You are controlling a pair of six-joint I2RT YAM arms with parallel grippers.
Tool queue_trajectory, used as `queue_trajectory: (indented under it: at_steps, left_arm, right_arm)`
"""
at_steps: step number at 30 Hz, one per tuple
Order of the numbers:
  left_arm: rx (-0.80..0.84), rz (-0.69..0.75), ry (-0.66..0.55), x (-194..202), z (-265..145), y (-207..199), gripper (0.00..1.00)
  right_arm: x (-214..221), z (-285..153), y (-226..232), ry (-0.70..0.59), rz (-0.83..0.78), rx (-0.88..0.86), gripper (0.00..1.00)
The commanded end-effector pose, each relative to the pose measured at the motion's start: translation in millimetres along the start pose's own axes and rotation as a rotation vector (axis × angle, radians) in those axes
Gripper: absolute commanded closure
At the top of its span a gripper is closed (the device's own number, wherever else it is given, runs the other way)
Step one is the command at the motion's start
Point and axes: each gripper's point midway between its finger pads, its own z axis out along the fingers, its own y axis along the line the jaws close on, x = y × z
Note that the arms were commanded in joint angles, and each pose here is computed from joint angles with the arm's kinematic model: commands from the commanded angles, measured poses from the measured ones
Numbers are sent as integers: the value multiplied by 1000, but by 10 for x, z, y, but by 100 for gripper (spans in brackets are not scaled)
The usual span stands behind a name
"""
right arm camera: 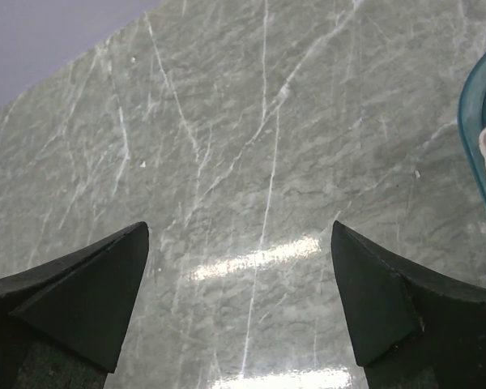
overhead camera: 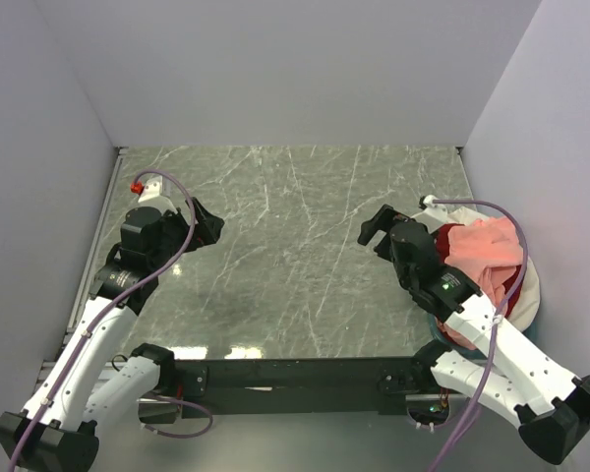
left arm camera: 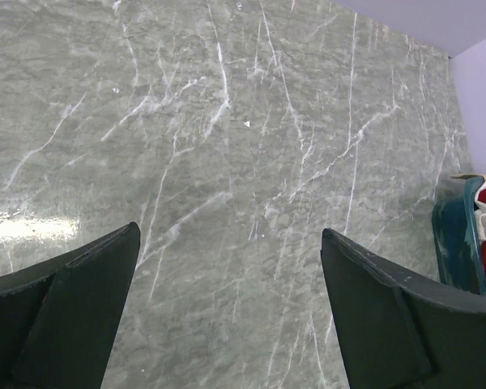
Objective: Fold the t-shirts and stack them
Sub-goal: Grab the tshirt from the pile
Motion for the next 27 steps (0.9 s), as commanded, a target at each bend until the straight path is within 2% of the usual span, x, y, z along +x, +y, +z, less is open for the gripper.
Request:
queue_trajectory:
  at_steps: [1, 16, 23, 26, 27]
  left_arm:
    - [13, 26, 1, -4, -12, -11, 1]
    - [5, 22, 11, 20, 10, 5, 1]
    - [-2, 20, 26, 56, 49, 23, 1]
    - [-7, 16, 50, 105, 79, 36, 1]
    - [-5, 16, 53, 105, 81, 29, 1]
  right_arm:
    - [-118, -5, -21, -34, 35, 47, 1]
    - [-153, 63, -232, -25, 96, 292, 0]
    - [-455, 96, -449, -124, 100, 438, 0]
    - [-665, 202, -666, -141, 119, 513, 0]
    - [-776, 255, -891, -159, 147, 588, 0]
